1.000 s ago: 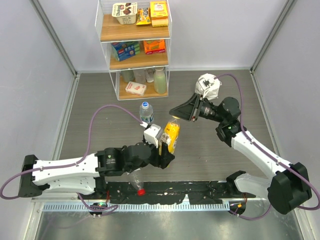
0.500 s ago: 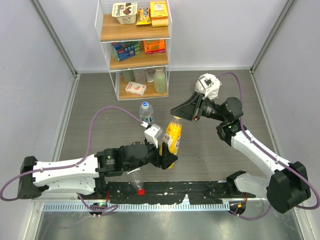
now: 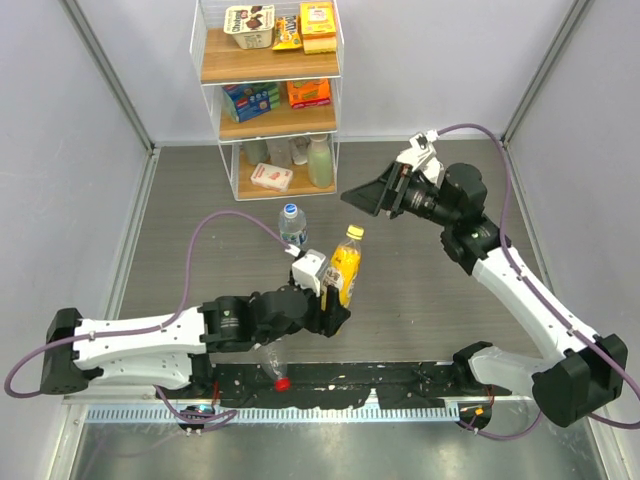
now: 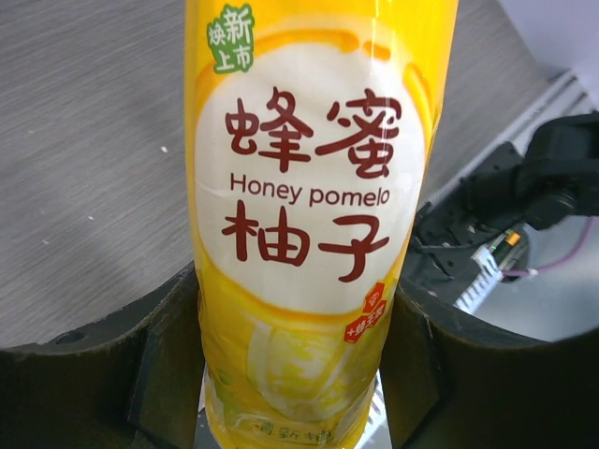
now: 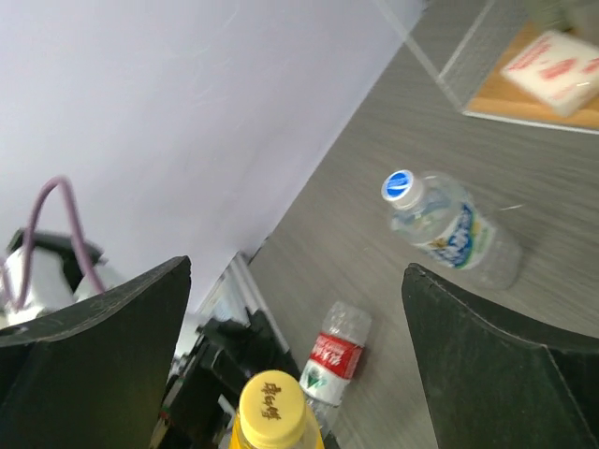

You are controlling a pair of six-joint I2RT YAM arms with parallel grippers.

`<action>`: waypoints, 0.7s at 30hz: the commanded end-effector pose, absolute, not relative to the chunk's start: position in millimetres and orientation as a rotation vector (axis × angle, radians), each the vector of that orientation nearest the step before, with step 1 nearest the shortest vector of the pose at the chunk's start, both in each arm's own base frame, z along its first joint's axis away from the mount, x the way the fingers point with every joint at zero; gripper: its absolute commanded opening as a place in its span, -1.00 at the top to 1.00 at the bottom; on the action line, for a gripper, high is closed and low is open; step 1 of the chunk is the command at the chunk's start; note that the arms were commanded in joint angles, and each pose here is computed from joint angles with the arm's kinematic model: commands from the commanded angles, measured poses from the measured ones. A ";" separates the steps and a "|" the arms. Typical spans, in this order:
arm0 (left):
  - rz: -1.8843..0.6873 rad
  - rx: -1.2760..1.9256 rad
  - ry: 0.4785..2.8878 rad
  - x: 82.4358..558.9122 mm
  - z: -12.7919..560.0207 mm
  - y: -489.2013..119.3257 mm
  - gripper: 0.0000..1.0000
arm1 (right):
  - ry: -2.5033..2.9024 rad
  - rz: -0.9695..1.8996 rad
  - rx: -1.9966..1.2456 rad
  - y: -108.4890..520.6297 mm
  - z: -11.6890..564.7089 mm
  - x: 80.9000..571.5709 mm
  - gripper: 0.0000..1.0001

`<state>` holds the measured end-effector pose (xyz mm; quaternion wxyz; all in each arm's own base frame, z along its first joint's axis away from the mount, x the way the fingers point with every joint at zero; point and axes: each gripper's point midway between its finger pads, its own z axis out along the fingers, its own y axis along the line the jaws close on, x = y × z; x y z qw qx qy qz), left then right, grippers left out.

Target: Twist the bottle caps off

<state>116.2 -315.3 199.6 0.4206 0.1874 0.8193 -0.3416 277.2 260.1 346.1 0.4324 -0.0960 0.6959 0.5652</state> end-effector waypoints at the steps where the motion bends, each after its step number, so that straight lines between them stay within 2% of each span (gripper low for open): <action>1: -0.734 0.388 2.041 136.4 215.5 -316.1 1.00 | 1.863 1.105 -0.100 230.3 349.2 298.1 -0.96; 6: -0.532 0.288 2.049 160.3 218.0 -310.3 1.00 | 1.940 0.814 0.002 210.6 350.0 315.0 -0.97; 17: -0.316 0.269 2.064 193.8 226.8 -321.6 1.00 | 2.005 0.670 0.028 227.1 352.9 314.0 -0.97; 21: -0.313 0.264 2.060 197.5 227.5 -324.0 1.00 | 2.024 0.653 0.030 226.9 346.9 313.3 -0.88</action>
